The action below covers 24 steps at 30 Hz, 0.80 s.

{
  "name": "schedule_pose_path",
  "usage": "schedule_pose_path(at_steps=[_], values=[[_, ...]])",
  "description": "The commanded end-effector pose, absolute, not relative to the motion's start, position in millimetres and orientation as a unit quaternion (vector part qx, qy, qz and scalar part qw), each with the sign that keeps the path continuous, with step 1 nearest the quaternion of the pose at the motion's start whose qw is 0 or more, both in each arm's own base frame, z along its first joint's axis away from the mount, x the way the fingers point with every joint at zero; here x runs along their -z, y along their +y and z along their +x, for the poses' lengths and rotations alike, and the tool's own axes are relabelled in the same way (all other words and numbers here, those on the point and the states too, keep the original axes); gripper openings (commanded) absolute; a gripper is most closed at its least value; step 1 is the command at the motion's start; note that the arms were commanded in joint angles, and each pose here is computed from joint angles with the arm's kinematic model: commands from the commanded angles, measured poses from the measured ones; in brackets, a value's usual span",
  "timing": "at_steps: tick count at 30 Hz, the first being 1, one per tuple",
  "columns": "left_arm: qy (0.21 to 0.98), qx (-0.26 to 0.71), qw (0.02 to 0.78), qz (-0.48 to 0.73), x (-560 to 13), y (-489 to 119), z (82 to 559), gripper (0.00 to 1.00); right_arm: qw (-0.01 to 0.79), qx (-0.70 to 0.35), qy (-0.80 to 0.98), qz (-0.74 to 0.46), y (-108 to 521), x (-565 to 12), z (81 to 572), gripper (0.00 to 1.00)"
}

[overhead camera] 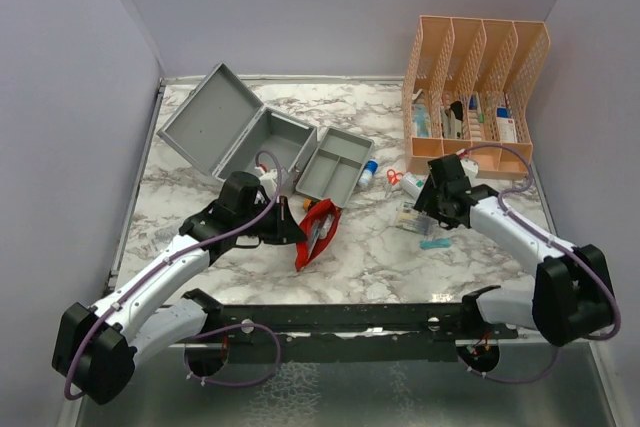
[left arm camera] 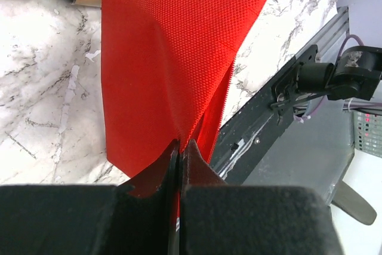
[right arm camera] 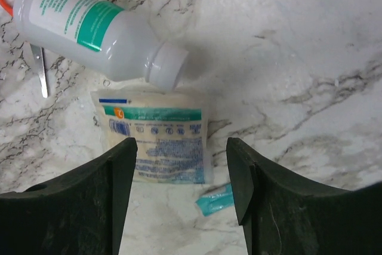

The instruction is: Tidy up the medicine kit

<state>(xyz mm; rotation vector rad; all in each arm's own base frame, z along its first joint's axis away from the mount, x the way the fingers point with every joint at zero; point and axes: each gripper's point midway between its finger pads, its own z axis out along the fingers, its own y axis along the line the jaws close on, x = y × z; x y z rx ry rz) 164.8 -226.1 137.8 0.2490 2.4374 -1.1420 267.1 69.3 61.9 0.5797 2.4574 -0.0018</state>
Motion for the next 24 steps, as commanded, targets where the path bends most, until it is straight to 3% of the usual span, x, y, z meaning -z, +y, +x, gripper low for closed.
schedule_pose_path(at_steps=[1, 3, 6, 10, 16, 24], values=[[0.868, 0.407, 0.250, 0.136, -143.8, -227.1, 171.1, 0.00, 0.296, -0.064, 0.939, 0.162, 88.6, -52.4, 289.8, 0.63], [0.867, 0.404, 0.256, 0.143, -145.2, -227.1, 173.4, 0.00, 0.282, -0.066, 0.943, 0.162, 91.3, -44.9, 289.1, 0.59], [0.867, 0.400, 0.259, 0.145, -142.7, -226.6, 174.3, 0.00, 0.240, -0.041, 0.953, 0.182, 86.5, -30.2, 278.5, 0.42], [0.867, 0.394, 0.266, 0.149, -138.6, -224.4, 175.1, 0.00, 0.198, -0.045, 0.961, 0.187, 89.8, -14.9, 259.7, 0.31], [0.868, 0.390, 0.267, 0.153, -135.0, -223.0, 175.3, 0.00, 0.169, -0.118, 0.959, 0.196, 118.6, -15.2, 232.3, 0.31], [0.869, 0.385, 0.271, 0.153, -133.7, -222.2, 177.4, 0.00, 0.137, -0.230, 0.937, 0.224, 172.7, -38.0, 210.2, 0.41]])
